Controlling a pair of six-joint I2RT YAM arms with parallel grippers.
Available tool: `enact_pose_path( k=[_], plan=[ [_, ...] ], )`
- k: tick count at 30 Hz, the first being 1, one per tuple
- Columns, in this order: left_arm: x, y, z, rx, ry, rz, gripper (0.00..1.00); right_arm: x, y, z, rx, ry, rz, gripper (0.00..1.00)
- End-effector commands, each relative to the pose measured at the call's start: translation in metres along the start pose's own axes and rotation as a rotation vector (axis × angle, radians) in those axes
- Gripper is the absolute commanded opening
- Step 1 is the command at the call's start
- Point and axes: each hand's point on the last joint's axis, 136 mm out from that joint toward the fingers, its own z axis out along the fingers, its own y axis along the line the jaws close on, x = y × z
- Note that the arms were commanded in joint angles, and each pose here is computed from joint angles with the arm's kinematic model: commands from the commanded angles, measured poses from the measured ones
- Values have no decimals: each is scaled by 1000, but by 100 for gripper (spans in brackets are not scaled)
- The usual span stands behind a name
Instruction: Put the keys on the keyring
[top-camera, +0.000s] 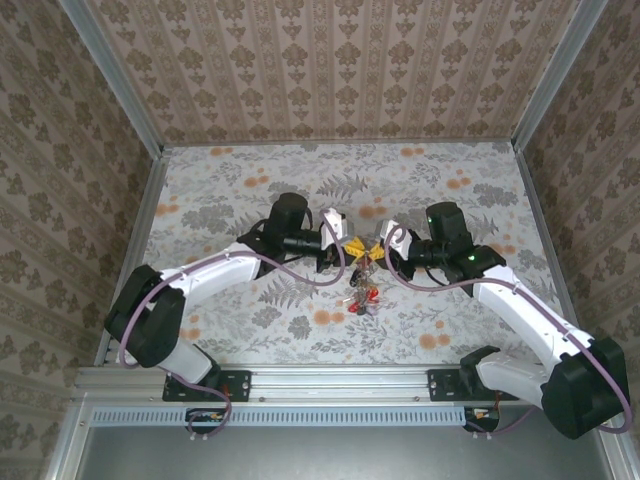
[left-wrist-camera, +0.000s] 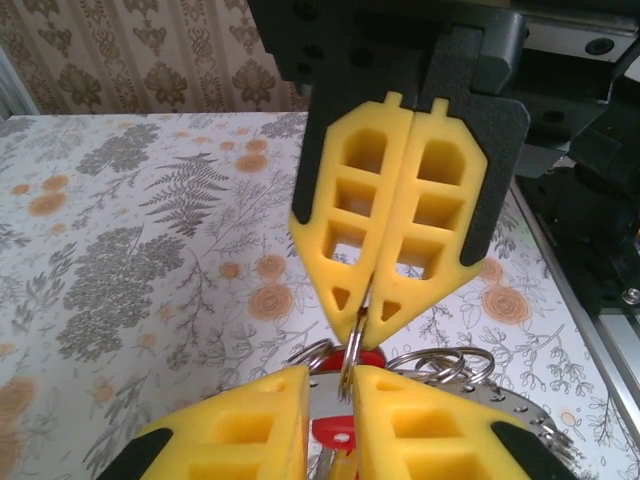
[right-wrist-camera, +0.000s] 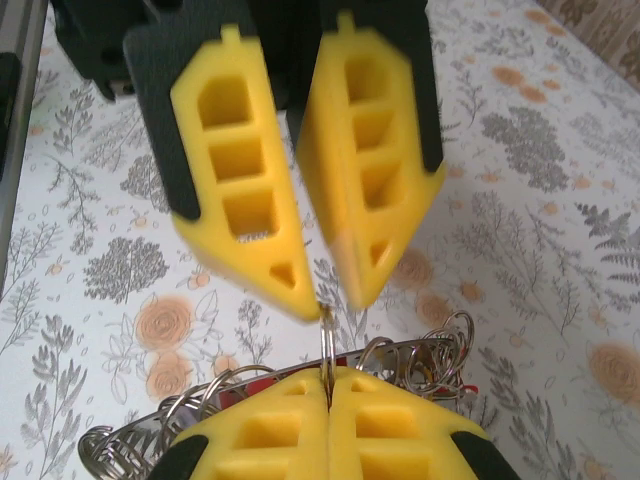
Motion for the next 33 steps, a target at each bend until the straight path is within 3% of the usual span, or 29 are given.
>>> enact_pose_path(
  k=[1, 13, 31, 33],
  plan=[
    [-11, -4, -6, -11, 56, 88, 19, -18, 0, -9, -1, -2, -60, 0],
    [-14, -7, 1, 38, 72, 99, 22, -28, 3, -10, -4, -6, -93, 0],
    [-11, -8, 7, 88, 93, 83, 18, -42, 4, -10, -11, -68, -111, 0],
    [-12, -9, 7, 96, 90, 83, 14, -43, 4, -10, -12, -72, -112, 0]
  ],
)
